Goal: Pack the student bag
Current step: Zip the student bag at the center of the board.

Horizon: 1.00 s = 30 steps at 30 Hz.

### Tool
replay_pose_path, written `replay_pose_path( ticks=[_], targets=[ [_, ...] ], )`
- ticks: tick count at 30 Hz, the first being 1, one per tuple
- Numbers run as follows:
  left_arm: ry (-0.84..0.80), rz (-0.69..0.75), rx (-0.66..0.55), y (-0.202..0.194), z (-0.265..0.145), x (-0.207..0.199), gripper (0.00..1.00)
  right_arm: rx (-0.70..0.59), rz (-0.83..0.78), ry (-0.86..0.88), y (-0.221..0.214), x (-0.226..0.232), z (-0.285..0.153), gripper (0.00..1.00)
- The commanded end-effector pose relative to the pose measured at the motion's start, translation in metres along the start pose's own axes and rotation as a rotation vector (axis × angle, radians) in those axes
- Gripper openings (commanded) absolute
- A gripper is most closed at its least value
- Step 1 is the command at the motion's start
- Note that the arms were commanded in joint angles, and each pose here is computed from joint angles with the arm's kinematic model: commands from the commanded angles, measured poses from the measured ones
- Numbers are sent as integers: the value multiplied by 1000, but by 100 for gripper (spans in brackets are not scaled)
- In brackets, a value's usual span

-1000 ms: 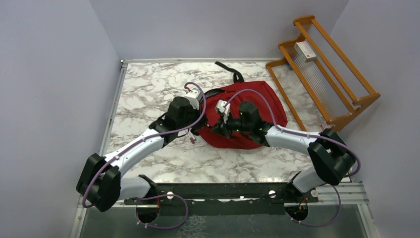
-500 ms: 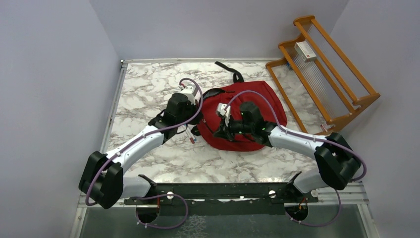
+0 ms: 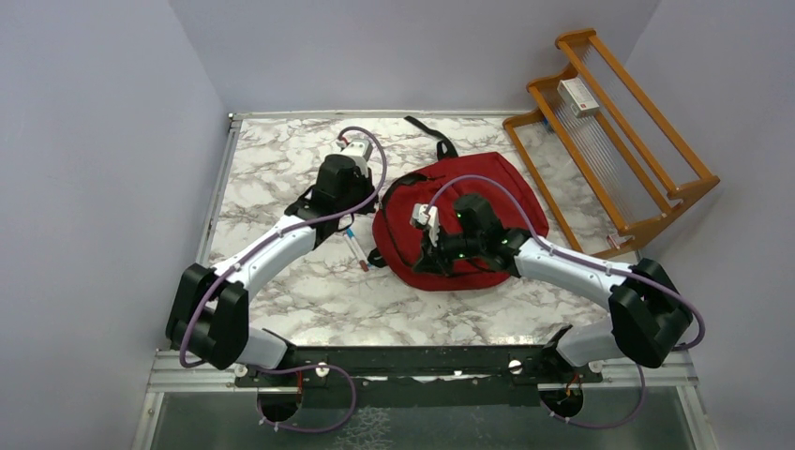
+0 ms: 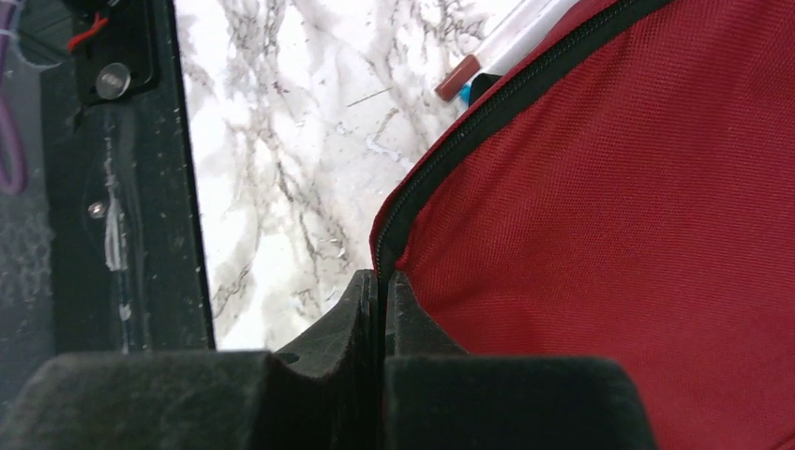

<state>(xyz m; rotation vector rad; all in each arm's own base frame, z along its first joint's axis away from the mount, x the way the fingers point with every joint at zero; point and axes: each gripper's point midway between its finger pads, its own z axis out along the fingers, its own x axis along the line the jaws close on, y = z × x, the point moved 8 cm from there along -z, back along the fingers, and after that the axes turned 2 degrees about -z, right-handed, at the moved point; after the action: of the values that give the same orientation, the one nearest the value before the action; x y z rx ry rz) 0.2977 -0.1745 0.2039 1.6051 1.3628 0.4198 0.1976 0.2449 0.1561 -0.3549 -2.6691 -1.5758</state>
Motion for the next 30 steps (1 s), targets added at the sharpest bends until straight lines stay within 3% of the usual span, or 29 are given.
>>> replay_pose_path(
  ticks=[1,12,21,26,30],
  targets=[
    [85,57,-152,47,14,15,0,121,121,165,-13,30,-15,0],
    [-115,104,-106,65,50,-3,0,146,173,276,1,52,-35,1],
    [-230,128,-97,54,45,-11,0,11,209,-136,28,24,-43,36],
    [-247,125,-100,52,43,-12,0,-217,372,-348,61,5,-43,45],
    [-265,114,-97,51,42,-14,0,-316,514,-426,76,-11,-30,48]
  ],
)
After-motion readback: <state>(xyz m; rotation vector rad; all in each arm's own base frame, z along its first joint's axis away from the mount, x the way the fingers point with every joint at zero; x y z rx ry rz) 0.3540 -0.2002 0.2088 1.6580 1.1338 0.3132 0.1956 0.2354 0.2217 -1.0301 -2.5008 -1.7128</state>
